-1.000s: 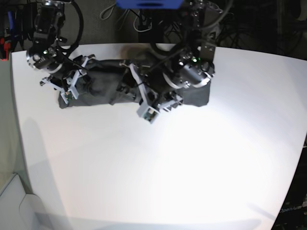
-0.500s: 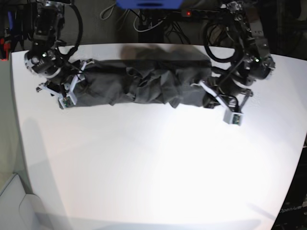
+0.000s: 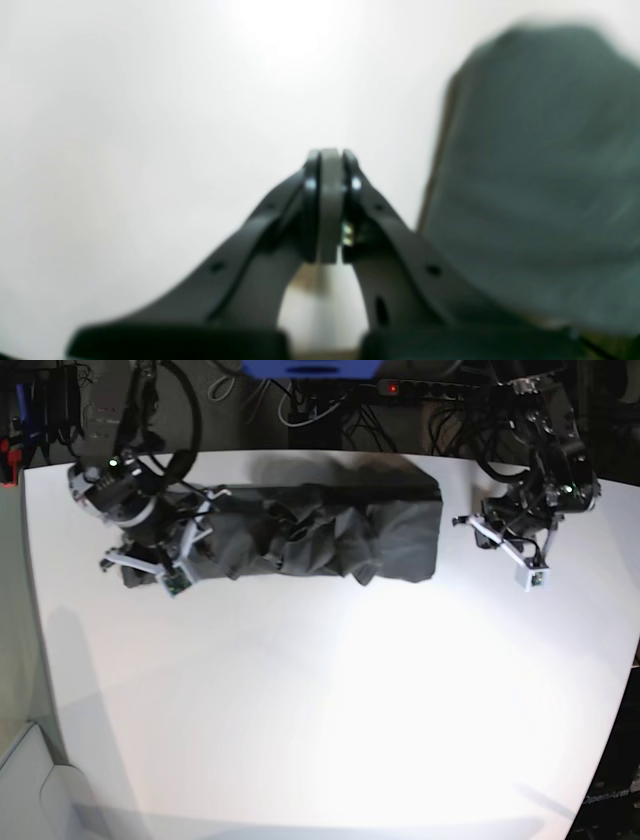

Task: Layout the t-shirt on the table in an organized manner, then fold the t-shirt properly
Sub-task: 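Fold the strip end with the left gripper over toward the right gripper, then move the right gripper to the folded middle and grasp the shirt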

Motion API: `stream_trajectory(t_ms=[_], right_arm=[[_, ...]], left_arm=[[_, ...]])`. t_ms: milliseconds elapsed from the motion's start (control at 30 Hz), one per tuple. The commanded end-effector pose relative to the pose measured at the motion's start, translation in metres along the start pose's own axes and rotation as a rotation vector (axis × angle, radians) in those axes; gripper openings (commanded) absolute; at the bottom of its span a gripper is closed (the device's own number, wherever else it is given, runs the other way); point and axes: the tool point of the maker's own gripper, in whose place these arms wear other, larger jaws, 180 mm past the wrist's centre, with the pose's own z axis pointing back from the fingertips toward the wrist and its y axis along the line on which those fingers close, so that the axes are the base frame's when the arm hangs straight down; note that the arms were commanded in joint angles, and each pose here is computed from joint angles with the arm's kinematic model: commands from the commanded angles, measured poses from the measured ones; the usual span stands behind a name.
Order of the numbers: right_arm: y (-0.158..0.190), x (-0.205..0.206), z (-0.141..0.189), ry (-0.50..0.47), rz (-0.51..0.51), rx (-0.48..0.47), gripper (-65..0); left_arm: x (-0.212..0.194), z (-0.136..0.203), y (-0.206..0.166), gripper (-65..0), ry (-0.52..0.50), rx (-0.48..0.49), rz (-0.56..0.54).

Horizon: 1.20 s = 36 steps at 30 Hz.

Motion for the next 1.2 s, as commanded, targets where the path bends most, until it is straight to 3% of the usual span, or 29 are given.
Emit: stream_trajectory(t_ms=[0, 133, 200, 300, 433, 600, 667, 1167], right_arm=[[0.012, 0.022, 0.001, -0.069, 0.022, 0.03, -43.5], [0.072, 0.066, -0.005, -0.169, 0.1, 0.18, -51.5], [0.09, 0.081, -0.005, -0.204, 0.126, 0.222, -52.5], [0.113, 0.095, -0.002, -0.239, 0.166, 0.278, -52.0], [0.146, 0.103, 0.004, -0.266, 0.223, 0.358, -44.0], [0.17, 0.109, 0.01, -0.29, 0.244, 0.415, -26.0], [0.171, 0.111, 0.009, -0.292, 0.24, 0.417, -21.8], [0.186, 0.112, -0.019, -0.248, 0.25, 0.475, -20.2]], left_arm=[[0.014, 0.004, -0.005, -64.8, -0.047, -0.018, -0.009], [0.031, 0.02, -0.013, -64.8, -0.107, -0.024, -0.039], [0.045, 0.031, -0.02, -64.8, -0.156, -0.04, -0.058], [0.04, 0.036, -0.027, -64.8, -0.136, -0.065, -0.059], [0.032, 0.026, -0.05, -64.8, -0.098, -0.136, -0.07], [0.016, 0.003, -0.083, -64.8, -0.064, -0.228, -0.101], [0.012, -0.002, -0.091, -64.8, -0.053, -0.247, -0.105], [-0.001, -0.012, -0.091, -64.8, -0.014, -0.255, -0.091]])
